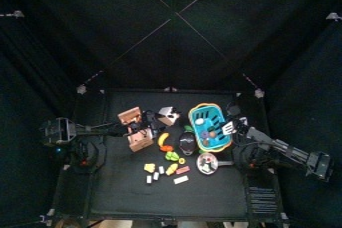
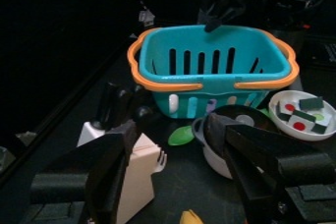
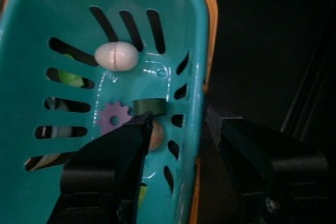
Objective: Grab basket
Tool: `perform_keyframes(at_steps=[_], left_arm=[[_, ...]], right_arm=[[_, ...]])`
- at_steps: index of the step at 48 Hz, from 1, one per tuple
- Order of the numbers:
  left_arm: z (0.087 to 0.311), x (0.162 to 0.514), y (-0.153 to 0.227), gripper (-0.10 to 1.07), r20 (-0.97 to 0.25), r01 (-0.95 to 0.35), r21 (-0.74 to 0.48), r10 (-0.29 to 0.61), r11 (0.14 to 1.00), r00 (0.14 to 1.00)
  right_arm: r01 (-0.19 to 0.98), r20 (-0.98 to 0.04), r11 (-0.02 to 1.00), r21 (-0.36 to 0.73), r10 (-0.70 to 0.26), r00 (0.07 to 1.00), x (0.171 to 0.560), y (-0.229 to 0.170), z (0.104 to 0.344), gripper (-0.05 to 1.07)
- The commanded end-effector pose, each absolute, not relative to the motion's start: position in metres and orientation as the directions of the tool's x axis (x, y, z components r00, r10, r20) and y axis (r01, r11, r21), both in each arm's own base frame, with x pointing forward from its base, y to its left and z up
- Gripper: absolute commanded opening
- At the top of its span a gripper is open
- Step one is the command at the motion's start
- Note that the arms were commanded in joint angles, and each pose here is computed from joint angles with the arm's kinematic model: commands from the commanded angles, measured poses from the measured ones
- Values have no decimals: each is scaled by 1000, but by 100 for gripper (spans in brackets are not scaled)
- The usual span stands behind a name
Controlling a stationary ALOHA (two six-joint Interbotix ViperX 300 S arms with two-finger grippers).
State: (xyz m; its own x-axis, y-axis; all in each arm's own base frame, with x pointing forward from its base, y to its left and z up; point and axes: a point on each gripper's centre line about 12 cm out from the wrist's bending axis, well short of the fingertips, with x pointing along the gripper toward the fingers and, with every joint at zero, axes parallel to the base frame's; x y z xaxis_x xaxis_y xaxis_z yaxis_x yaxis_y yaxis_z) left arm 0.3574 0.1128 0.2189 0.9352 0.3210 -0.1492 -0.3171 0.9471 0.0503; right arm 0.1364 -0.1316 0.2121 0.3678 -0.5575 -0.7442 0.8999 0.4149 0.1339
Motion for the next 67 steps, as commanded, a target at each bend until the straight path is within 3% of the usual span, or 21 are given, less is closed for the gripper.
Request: perform_keyframes(at_steps=[1,10,33,47,67], left_arm=[[234,356,113,95,-102,-318,57,322,946,941],[238,355,113,95,-92,-313,68,318,947,943],[224,353,96,95,-91,-286,46,289,957,953],[219,348,66,95,-64,-234,12,234,972,970],[215,349,46,95,-64,-210,-26,208,977,976]], right_arm=[[914,-728,380,144,-584,358,132,-138,218,85],[933,-743,318,167,-582,331,125,-144,211,84],[931,-780,334,145,-541,316,123,-139,179,82],[913,-736,364,184,-564,374,131,-143,187,60],[890,-664,399,220,-607,436,144,-157,203,59]])
